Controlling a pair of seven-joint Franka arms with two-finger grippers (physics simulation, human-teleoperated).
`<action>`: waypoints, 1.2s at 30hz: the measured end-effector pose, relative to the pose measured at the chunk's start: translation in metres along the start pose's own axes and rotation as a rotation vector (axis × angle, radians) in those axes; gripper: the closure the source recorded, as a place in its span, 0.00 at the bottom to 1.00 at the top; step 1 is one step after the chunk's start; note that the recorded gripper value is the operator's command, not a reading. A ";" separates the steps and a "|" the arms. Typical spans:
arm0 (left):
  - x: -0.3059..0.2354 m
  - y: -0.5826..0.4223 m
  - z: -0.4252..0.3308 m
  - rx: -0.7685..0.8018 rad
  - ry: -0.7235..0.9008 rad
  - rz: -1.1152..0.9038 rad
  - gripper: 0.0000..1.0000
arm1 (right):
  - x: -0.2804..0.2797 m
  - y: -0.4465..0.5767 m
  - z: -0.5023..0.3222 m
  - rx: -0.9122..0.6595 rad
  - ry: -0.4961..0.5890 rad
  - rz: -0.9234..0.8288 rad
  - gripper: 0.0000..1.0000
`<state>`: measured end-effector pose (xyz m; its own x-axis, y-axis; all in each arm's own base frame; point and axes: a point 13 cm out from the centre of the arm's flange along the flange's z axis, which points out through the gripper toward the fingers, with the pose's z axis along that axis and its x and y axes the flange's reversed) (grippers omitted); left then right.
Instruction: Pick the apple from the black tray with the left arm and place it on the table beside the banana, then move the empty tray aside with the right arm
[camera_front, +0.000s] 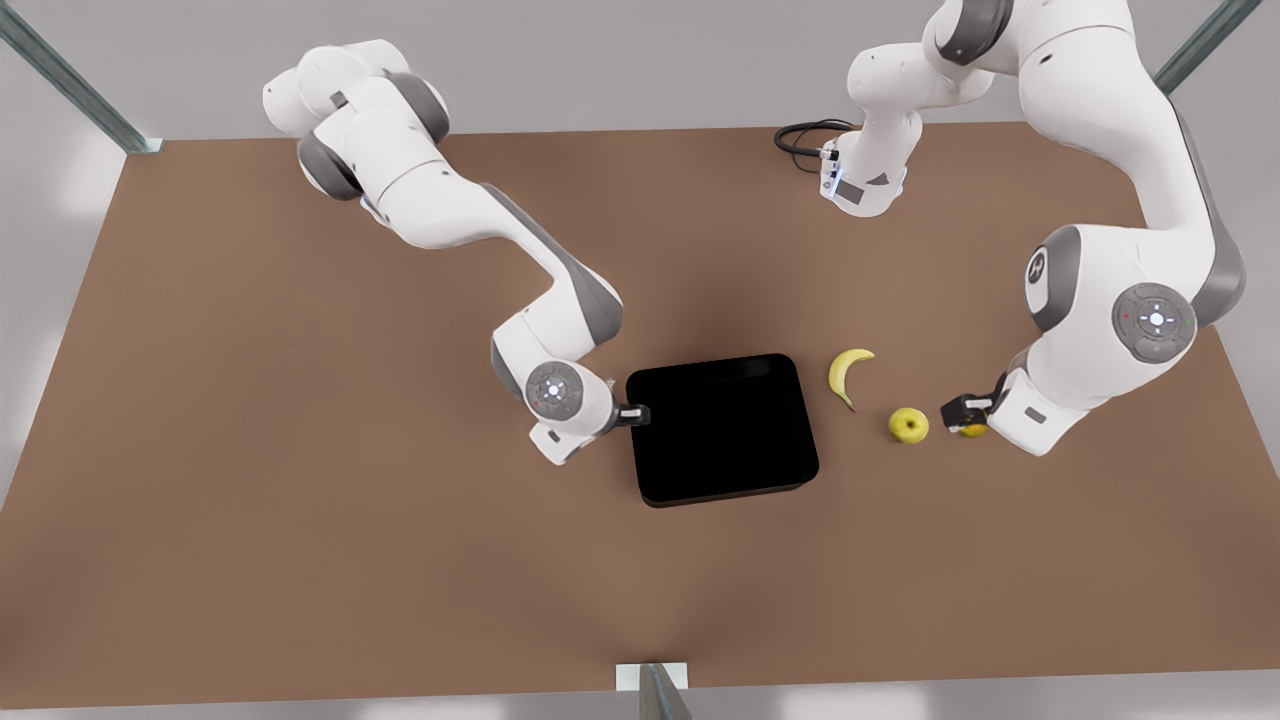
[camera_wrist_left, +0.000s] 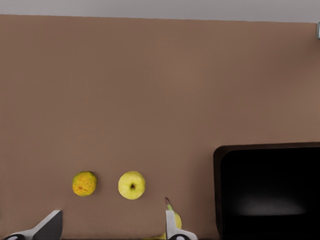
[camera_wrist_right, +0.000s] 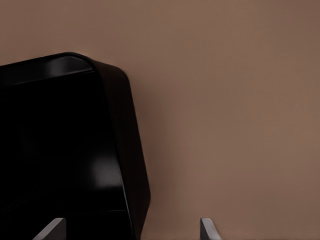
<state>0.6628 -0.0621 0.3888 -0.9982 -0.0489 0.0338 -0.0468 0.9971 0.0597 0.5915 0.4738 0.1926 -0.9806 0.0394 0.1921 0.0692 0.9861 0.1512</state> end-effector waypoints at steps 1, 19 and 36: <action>0.000 0.000 0.005 -0.001 0.011 0.009 0.00 | 0.000 0.004 0.005 -0.004 -0.003 0.006 0.00; -0.010 0.076 0.024 0.054 -0.078 -0.052 0.00 | -0.024 0.022 0.097 -0.020 -0.094 0.077 0.05; -0.014 0.077 0.022 0.049 -0.097 -0.017 0.00 | -0.030 0.026 0.098 -0.042 -0.119 0.091 0.77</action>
<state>0.6727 0.0164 0.3711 -0.9960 -0.0626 -0.0632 -0.0634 0.9979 0.0108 0.6050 0.5141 0.0958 -0.9845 0.1498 0.0909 0.1641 0.9701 0.1788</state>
